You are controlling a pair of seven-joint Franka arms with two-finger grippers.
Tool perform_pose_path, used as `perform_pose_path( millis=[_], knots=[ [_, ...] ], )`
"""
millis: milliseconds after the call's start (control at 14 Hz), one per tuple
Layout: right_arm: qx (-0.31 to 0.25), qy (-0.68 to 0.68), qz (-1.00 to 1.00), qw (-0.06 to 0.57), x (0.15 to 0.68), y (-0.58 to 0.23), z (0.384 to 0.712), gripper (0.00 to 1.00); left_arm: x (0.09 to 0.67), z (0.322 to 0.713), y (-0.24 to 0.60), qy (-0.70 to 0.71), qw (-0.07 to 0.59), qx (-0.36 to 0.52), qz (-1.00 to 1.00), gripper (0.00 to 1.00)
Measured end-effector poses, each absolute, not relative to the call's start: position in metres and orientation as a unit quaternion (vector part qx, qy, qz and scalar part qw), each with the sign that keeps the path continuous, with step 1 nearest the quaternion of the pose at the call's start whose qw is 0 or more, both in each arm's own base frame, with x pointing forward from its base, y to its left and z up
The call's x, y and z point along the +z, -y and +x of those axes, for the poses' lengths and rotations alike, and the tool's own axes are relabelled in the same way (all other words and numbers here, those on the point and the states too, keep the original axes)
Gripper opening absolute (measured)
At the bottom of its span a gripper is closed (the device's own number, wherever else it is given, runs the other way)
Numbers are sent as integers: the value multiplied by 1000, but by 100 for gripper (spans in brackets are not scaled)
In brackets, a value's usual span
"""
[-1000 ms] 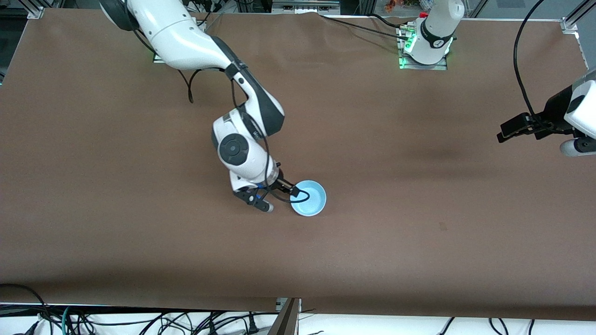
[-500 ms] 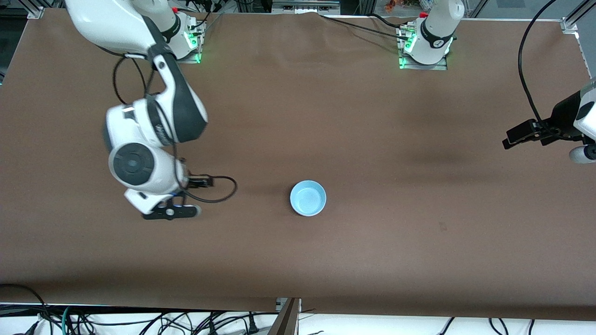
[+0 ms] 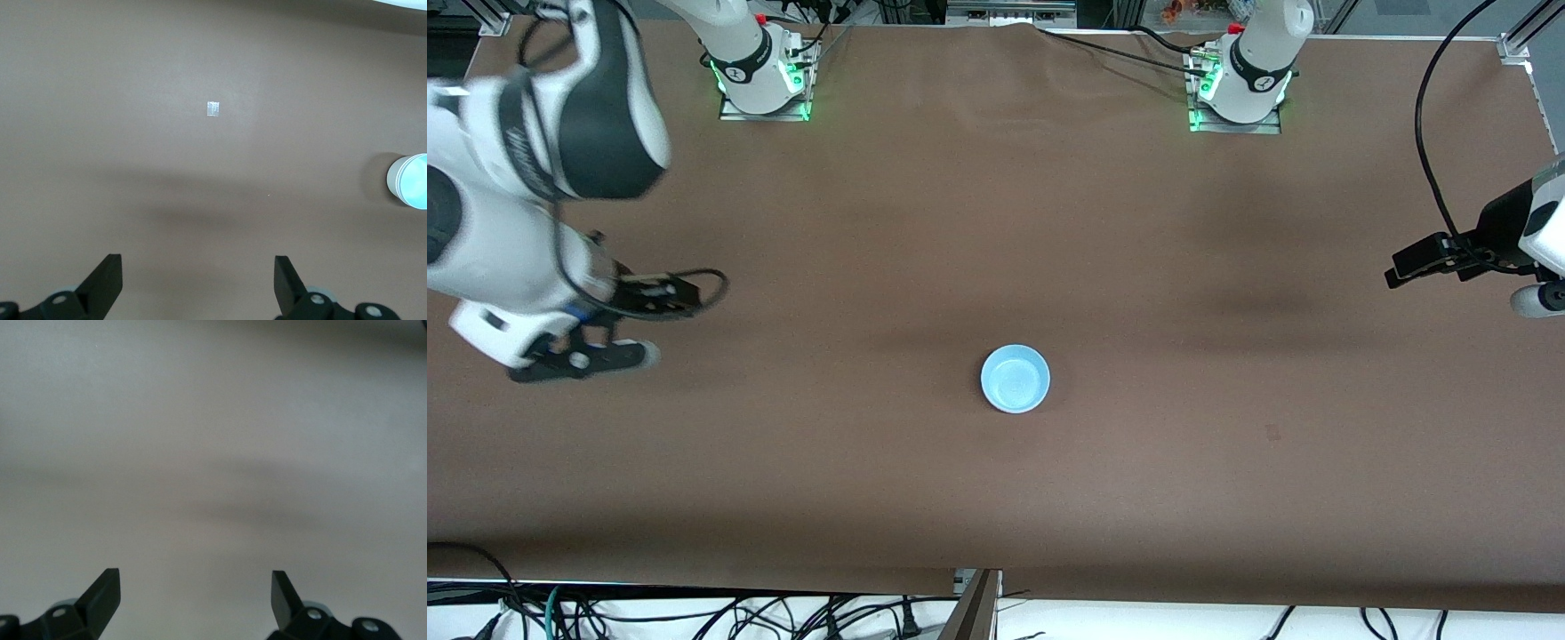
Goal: Stack pink and blue bowls on white bowl
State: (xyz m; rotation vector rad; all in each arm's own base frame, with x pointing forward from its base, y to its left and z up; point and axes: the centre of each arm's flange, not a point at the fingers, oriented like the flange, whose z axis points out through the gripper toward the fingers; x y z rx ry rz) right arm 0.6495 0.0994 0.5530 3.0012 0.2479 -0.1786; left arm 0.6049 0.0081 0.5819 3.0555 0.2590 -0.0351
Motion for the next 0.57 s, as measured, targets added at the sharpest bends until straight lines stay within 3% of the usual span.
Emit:
perform_pose_path(
  millis=[286, 571],
  knots=[
    [-40, -38, 998, 3, 608, -35, 613, 100, 582, 605, -17, -92, 38, -11, 995, 100],
    [-56, -8, 998, -9, 603, 11, 590, 100, 585, 606, -18, -92, 38, -8, 995, 100]
  ],
)
